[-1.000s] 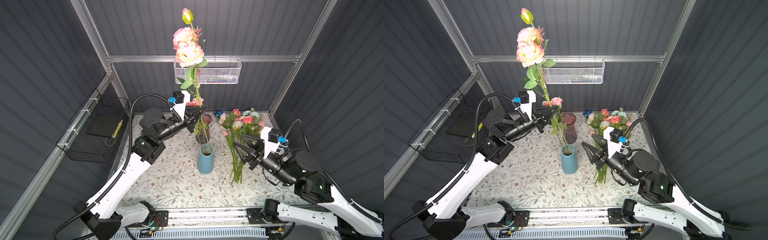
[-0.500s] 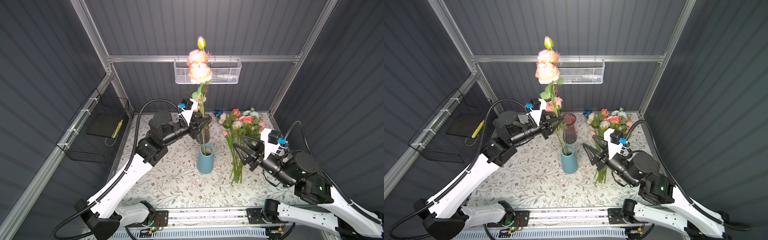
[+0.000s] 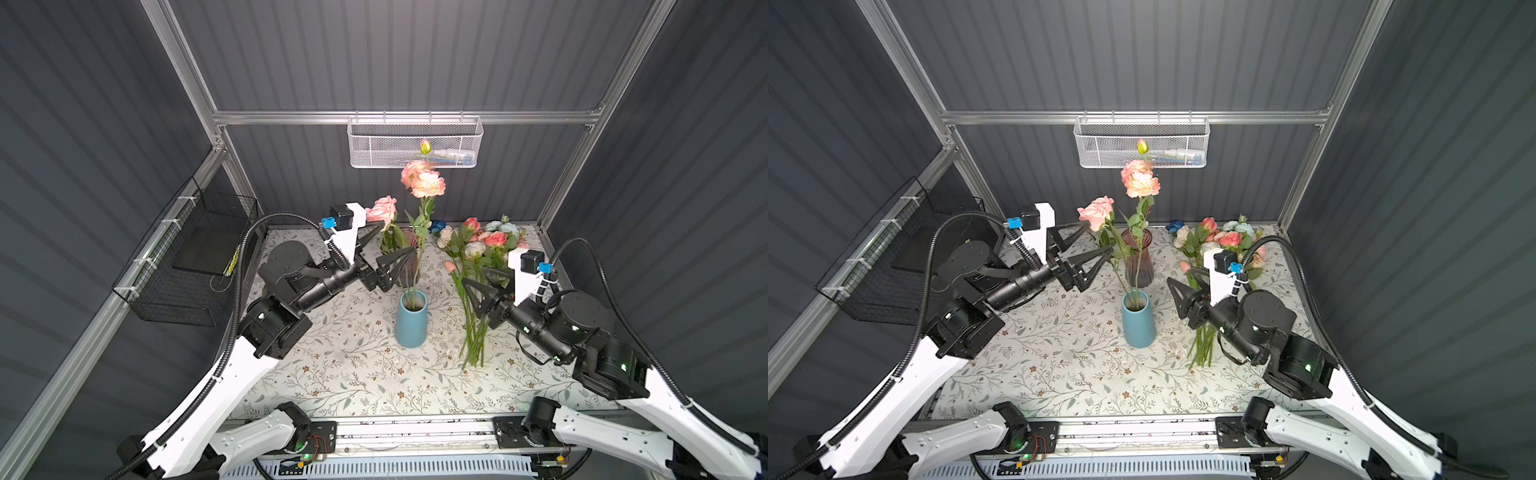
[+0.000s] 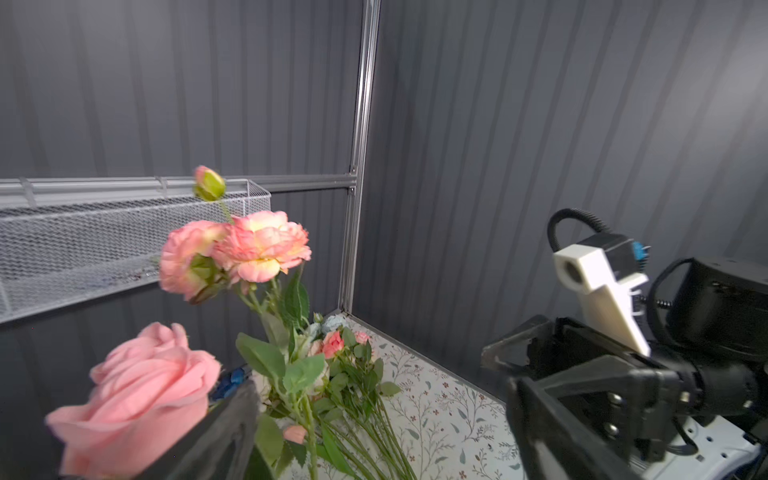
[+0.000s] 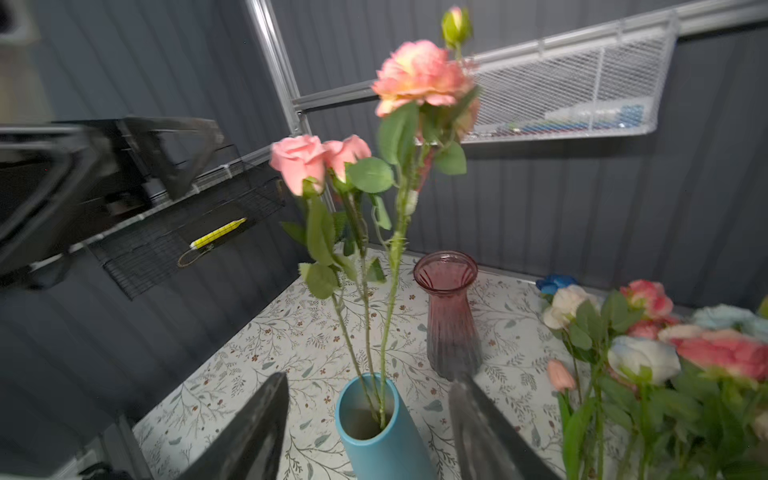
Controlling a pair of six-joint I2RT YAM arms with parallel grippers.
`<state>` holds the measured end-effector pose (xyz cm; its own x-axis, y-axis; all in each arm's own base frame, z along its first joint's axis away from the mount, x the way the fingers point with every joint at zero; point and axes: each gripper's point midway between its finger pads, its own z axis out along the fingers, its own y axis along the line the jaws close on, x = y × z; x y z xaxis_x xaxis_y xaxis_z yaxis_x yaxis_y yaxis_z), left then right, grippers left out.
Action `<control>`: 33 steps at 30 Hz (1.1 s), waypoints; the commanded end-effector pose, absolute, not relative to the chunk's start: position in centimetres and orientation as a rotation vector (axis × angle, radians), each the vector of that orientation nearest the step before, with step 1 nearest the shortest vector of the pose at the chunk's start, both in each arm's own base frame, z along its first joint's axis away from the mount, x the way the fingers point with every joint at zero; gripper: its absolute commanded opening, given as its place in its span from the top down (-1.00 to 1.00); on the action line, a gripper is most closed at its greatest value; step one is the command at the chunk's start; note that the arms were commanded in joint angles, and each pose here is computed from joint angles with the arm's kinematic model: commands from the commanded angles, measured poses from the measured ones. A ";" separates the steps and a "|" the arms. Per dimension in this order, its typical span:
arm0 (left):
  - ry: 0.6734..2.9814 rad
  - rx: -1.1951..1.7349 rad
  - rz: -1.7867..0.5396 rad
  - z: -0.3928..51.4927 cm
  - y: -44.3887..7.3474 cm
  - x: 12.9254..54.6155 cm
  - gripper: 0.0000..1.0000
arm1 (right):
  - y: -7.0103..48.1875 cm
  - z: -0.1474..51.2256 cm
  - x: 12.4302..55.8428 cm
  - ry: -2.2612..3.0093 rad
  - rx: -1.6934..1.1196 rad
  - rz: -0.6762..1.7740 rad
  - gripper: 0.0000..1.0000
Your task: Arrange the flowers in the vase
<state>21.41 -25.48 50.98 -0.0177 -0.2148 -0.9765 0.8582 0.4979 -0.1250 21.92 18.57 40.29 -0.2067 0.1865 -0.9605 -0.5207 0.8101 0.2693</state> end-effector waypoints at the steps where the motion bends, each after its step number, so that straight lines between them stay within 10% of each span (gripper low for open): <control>1: 1.273 0.554 -0.986 52.3 -23.8 20.2 -0.99 | 17.2 34.5 23.9 1.850 -0.123 0.687 -0.27; 15: 1.513 0.234 -0.866 40.6 -17.3 20.4 -0.99 | 13.0 14.6 37.5 2.358 0.234 0.517 -0.12; 33: 1.835 0.105 -0.875 28.3 -16.6 20.3 -1.00 | 11.2 7.9 48.6 2.570 0.271 0.248 0.29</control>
